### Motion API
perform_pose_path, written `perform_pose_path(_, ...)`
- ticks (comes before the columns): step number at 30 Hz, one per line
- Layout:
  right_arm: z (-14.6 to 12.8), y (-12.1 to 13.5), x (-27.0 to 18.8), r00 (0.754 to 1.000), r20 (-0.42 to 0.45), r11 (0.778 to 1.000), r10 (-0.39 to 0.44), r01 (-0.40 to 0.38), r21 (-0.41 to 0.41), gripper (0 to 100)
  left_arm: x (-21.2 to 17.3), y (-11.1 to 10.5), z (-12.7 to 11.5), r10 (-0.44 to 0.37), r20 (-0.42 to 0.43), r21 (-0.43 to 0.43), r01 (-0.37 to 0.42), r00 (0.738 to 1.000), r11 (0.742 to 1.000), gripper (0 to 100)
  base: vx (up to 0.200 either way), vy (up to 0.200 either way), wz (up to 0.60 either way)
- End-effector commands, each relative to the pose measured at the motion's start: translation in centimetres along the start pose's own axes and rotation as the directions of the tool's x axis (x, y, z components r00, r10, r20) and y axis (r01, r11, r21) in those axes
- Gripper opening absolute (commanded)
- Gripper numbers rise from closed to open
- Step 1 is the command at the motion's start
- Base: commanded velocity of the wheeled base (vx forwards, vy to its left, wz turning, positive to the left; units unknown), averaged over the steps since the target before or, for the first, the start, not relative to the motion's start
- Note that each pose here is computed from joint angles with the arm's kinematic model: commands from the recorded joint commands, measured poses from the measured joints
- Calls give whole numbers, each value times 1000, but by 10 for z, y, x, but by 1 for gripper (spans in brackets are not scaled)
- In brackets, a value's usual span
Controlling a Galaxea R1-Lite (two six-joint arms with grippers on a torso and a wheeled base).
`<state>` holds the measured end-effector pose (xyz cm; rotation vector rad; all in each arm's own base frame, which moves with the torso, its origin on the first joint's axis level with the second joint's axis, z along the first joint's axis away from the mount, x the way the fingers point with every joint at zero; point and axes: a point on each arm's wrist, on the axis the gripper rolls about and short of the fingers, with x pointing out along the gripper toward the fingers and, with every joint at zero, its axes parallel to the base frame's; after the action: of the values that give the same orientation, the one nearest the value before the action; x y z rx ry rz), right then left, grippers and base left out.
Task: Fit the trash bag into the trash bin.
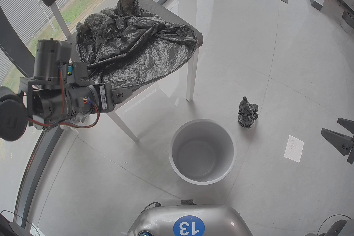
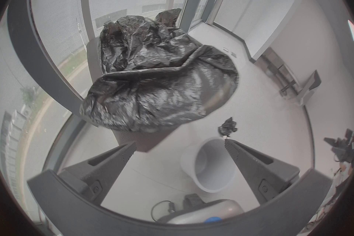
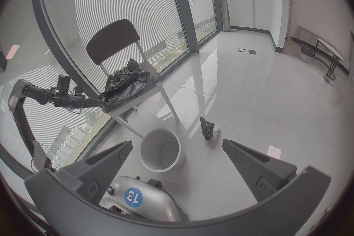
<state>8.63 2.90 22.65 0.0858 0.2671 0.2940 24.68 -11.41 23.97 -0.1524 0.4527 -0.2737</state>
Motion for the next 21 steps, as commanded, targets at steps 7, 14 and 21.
perform_pose_path(7, 1, 1, -7, 999, 6, 999, 39, -39, 2, 100, 27, 24, 12, 98, 5, -1, -98, 995, 995, 100, 0, 0, 0)
perform_pose_path(14, -2, 0, -8, 999, -39, 999, 34, -34, 7, 100, -14, 36, 15, 131, 34, -20, -130, 991, 991, 100, 0, 0, 0)
perform_pose_path(21, -4, 0, -7, 998, -48, 999, 33, -33, 7, 100, -18, 52, 13, 192, 14, -43, -191, 981, 981, 100, 0, 0, 0)
